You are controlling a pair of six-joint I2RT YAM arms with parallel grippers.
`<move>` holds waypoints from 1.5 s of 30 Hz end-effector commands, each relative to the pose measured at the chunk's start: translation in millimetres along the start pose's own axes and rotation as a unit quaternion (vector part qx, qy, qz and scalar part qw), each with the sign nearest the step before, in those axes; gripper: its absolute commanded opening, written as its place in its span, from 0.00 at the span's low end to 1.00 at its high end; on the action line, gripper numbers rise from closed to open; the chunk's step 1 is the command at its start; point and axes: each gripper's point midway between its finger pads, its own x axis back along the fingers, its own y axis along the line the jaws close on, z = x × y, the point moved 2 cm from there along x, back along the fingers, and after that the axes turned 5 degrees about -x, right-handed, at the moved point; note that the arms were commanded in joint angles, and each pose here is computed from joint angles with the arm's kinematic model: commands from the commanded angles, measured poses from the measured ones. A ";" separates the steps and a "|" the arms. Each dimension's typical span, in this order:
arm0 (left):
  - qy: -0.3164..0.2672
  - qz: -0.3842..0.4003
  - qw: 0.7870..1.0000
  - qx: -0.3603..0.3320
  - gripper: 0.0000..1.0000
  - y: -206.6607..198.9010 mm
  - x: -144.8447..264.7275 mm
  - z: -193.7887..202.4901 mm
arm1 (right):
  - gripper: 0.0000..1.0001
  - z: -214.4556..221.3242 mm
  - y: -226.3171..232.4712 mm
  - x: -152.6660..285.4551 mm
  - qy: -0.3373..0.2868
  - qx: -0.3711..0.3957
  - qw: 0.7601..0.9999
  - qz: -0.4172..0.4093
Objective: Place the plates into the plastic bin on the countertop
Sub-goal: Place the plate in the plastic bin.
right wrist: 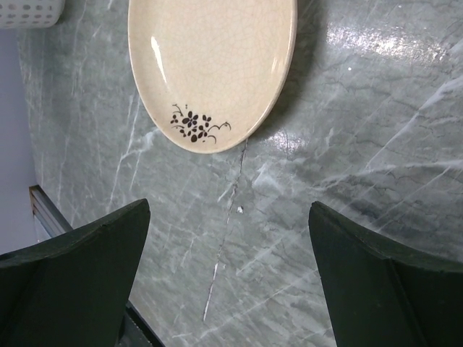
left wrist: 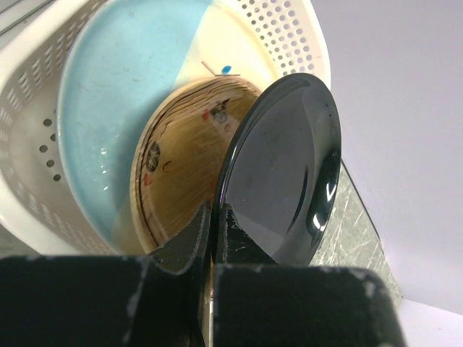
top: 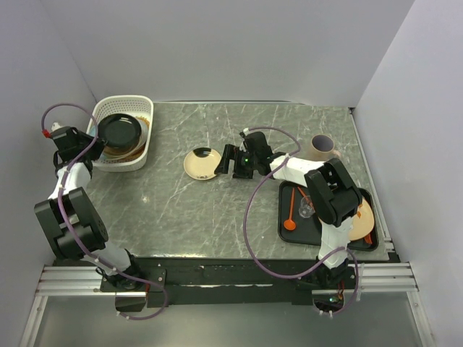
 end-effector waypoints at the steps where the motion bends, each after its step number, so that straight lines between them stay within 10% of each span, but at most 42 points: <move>1: -0.029 0.026 0.999 -0.002 0.01 -10.1 6.9 -12.1 | 0.98 -15.9 13.1 2.2 -0.015 0.009 1.000 -0.020; 11: -0.027 0.010 1.000 -0.001 0.01 -0.2 5.3 -8.7 | 0.97 -14.1 12.4 3.4 -0.014 0.010 1.000 -0.018; 14: -0.033 0.002 0.999 -0.002 0.34 1.8 7.0 -11.0 | 0.98 -15.4 12.9 4.9 -0.016 0.014 1.000 -0.015; 24: -0.084 -0.041 0.996 -0.005 0.99 10.4 27.1 -25.8 | 0.98 -16.0 13.1 7.7 -0.020 0.014 1.000 -0.012; 45: -0.079 0.066 0.993 -0.052 0.99 -44.3 59.6 -11.0 | 0.93 -26.0 13.4 -18.8 -0.015 -0.007 1.000 -0.019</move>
